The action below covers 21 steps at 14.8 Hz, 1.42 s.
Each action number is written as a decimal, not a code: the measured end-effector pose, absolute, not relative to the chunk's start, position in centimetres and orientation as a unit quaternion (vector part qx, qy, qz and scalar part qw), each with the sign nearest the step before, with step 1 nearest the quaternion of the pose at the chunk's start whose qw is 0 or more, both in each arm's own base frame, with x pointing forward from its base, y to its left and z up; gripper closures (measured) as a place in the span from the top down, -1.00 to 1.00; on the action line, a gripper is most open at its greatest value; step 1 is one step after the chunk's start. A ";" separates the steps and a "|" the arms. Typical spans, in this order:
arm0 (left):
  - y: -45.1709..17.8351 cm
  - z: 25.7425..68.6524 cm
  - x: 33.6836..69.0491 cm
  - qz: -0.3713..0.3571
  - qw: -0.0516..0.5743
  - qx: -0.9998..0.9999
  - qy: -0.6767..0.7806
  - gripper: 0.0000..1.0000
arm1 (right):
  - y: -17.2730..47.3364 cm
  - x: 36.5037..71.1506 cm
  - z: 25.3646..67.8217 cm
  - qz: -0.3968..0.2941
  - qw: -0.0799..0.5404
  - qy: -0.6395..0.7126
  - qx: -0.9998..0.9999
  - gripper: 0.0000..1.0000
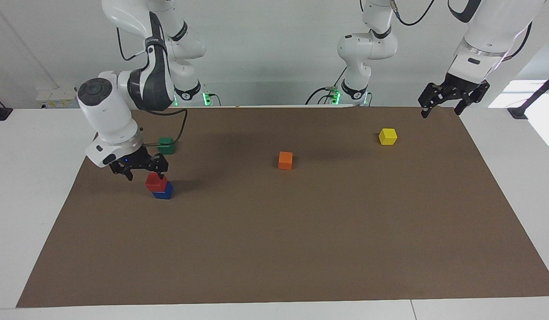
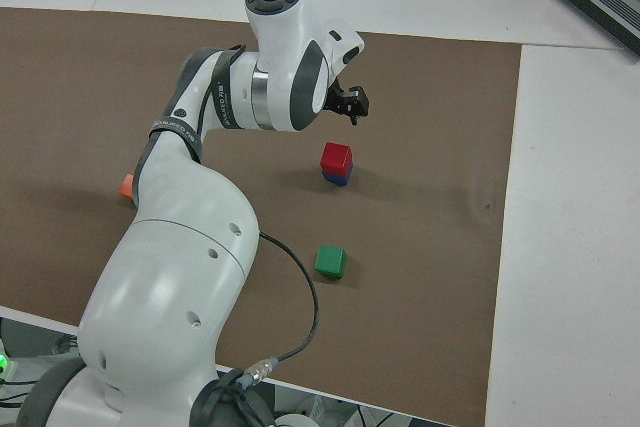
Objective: Transfer red block to right arm and stack on blue block
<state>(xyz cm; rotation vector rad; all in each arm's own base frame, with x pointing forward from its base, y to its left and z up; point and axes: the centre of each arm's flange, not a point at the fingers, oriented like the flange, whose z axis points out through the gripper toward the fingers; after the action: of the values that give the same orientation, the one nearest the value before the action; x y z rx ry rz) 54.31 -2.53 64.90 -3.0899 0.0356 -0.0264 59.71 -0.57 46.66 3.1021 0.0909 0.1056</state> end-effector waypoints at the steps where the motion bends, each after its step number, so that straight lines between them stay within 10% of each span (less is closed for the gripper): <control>1: -2.5 64.9 54.3 -0.009 0.026 -1.000 0.012 1.00 | -0.6 59.5 48.6 0.042 0.018 0.032 0.998 1.00; 10: -1.8 64.9 53.9 -0.006 0.026 -1.000 0.005 1.00 | -0.9 55.2 61.2 -0.018 0.014 0.028 0.999 1.00; 21: -1.8 65.0 53.8 -0.007 0.026 -1.000 0.005 1.00 | -3.1 53.2 63.8 -0.024 0.008 0.005 1.000 1.00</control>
<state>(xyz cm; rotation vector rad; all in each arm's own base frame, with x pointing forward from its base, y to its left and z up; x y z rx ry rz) 53.78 -1.76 65.01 -3.0900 0.0144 -0.0209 53.23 -3.15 63.79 3.1238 0.0151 -0.0762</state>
